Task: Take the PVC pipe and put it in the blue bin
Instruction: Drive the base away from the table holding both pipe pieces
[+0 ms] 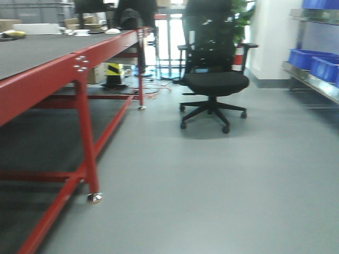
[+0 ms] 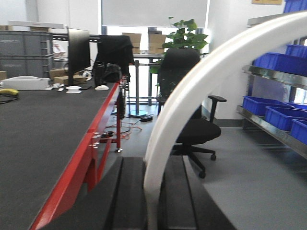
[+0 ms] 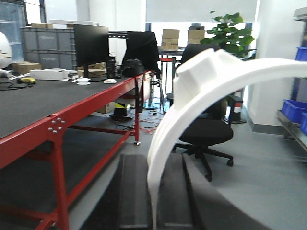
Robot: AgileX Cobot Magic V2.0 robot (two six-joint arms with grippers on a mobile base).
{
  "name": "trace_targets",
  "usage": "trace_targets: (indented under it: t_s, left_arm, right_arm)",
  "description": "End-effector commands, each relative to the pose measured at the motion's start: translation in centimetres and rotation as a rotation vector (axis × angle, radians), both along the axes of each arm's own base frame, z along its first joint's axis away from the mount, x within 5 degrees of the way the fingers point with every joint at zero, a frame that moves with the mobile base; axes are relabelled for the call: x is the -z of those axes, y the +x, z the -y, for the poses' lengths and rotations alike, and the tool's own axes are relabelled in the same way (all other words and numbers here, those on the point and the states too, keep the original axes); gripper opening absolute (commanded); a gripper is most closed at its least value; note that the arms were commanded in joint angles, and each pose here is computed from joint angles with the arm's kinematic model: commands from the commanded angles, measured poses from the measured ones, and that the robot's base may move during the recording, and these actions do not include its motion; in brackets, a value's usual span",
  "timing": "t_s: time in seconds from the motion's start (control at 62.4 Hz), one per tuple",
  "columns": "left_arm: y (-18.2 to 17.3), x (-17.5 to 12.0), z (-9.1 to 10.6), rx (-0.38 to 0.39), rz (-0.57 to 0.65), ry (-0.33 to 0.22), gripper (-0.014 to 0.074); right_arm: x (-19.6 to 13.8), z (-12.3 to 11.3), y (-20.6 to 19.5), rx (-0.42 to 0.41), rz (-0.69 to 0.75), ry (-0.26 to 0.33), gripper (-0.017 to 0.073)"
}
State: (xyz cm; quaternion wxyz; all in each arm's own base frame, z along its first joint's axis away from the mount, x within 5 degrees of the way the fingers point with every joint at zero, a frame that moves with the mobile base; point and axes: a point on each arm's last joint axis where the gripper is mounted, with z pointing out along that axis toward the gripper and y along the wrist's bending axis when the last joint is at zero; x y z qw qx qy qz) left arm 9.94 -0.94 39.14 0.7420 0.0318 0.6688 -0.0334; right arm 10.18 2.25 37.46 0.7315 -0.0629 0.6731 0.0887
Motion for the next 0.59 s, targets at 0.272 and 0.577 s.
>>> trace_targets:
  t_s: [0.272,0.577]
  left_arm:
    - [-0.15,-0.25,0.05,0.007,0.027,-0.004,-0.0111]
    - [-0.15,-0.25,0.05,0.007,0.027,-0.004,-0.0111]
  right_arm:
    - [-0.12,0.03,-0.11,0.001,0.019,-0.005,-0.0162]
    - [-0.12,0.03,-0.11,0.001,0.019,-0.005,-0.0162]
